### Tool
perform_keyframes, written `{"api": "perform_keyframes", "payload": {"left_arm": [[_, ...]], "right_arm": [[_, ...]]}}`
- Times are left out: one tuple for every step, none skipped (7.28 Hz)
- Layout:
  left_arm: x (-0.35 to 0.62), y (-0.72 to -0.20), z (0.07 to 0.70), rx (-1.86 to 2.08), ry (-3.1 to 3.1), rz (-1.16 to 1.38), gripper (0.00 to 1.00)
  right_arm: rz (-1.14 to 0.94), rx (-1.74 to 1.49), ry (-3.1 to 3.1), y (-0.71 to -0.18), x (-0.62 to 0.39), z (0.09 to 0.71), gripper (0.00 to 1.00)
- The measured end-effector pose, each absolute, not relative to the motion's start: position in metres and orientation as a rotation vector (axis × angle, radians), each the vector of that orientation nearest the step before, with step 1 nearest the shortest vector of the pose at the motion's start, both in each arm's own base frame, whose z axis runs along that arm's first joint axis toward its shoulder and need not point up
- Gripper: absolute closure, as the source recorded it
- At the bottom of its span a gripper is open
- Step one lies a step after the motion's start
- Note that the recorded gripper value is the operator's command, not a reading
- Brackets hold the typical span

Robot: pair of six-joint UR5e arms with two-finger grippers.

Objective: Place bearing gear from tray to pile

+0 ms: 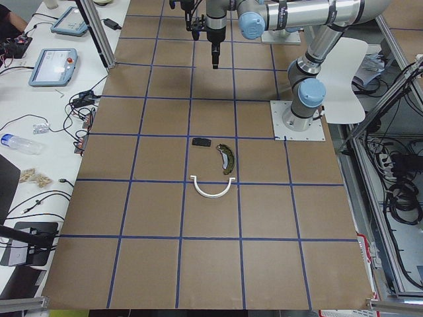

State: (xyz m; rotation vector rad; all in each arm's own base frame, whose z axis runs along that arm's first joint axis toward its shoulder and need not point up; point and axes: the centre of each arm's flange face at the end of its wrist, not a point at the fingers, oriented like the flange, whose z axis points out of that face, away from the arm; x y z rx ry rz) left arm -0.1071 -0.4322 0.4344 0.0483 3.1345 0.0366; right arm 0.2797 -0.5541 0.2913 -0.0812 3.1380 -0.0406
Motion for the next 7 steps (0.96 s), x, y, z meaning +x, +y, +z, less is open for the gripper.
{"api": "perform_keyframes", "payload": {"left_arm": [[-0.107,-0.432,0.435,0.046,3.133,0.034,0.0],[-0.108,-0.432,0.435,0.038,3.133,0.034,0.0],[-0.108,-0.434,0.433,0.034,3.136,0.041,0.0],[-0.108,-0.438,0.429,0.034,3.138,0.047,0.0],[-0.106,-0.441,0.425,0.037,3.136,0.049,0.0],[-0.104,-0.444,0.423,0.038,3.134,0.05,0.0],[-0.103,-0.445,0.42,0.038,3.134,0.057,0.0]], "right_arm": [[-0.054,-0.135,3.128,-0.531,0.342,0.269,0.88],[-0.049,-0.213,3.121,-0.509,0.387,0.246,0.75],[-0.036,-0.292,3.116,-0.49,0.419,0.224,0.4],[-0.025,-0.356,3.112,-0.477,0.437,0.208,0.0],[-0.034,-0.404,3.107,-0.474,0.443,0.202,0.0],[-0.056,-0.428,3.102,-0.483,0.434,0.207,0.0],[-0.064,-0.379,3.094,-0.507,0.401,0.223,0.0]]}}
